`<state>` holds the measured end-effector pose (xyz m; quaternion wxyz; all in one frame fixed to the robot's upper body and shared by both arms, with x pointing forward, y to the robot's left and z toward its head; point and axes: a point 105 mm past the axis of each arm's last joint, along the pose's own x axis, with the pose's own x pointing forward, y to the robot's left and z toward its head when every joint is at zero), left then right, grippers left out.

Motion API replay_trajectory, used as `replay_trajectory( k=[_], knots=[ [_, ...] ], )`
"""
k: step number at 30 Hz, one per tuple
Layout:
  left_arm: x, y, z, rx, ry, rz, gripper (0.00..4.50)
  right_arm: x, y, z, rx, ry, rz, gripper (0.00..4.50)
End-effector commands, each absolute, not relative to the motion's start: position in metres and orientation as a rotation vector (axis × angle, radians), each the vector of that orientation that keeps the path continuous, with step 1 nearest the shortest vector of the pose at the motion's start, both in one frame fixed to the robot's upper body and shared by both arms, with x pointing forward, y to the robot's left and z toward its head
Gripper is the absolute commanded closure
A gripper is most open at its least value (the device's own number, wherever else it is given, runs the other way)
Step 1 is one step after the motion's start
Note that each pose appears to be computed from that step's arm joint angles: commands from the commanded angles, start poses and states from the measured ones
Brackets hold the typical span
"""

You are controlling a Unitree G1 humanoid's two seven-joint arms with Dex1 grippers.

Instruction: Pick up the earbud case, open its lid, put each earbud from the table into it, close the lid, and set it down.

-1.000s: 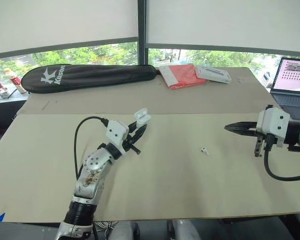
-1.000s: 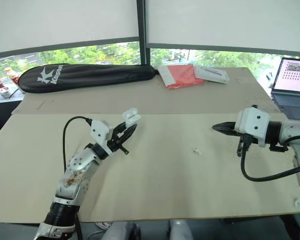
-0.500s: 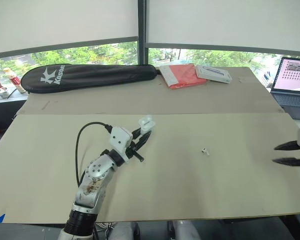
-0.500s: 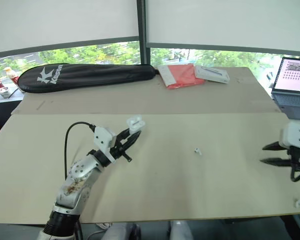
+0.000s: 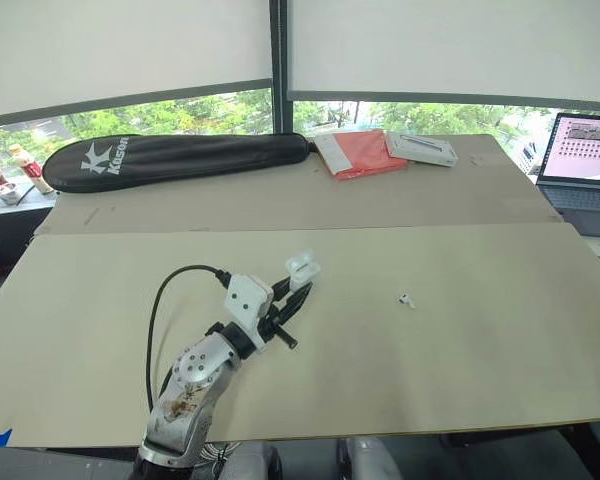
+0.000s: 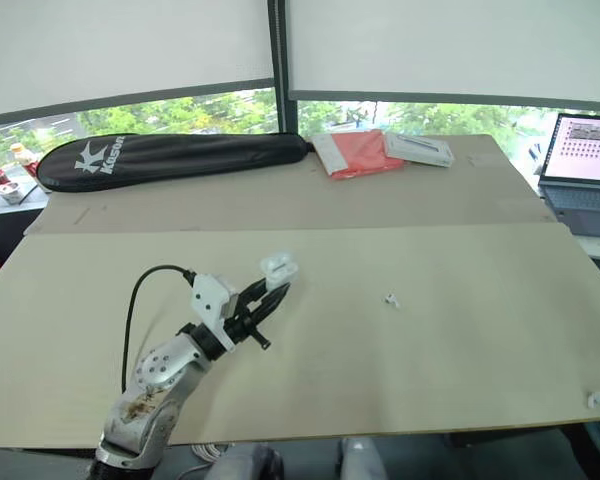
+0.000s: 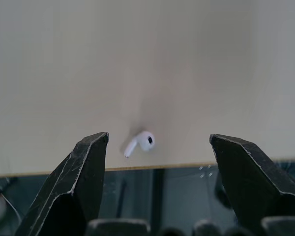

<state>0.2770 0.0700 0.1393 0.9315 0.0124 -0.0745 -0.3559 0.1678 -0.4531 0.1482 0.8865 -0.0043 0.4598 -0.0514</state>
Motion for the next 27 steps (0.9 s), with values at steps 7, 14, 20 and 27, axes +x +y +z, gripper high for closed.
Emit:
replay_trajectory(
  k=[7, 14, 20, 27],
  knots=[
    [0.276, 0.069, 0.157, 0.037, -0.204, -0.746, 3.94, 0.174, -0.428, 0.139, 0.344, 0.9, -0.28, 0.81],
    [0.276, 0.069, 0.157, 0.047, -0.204, -0.749, 3.94, 0.178, -0.425, 0.127, 0.405, 0.928, -0.317, 0.81],
    [0.275, 0.071, 0.156, 0.051, -0.2, -0.742, 3.94, 0.174, -0.429, 0.12, 0.425, 0.955, -0.351, 0.81],
    [0.275, 0.072, 0.156, 0.053, -0.198, -0.738, 3.94, 0.176, -0.434, 0.113, 0.447, 0.945, -0.4, 0.81]
  ],
)
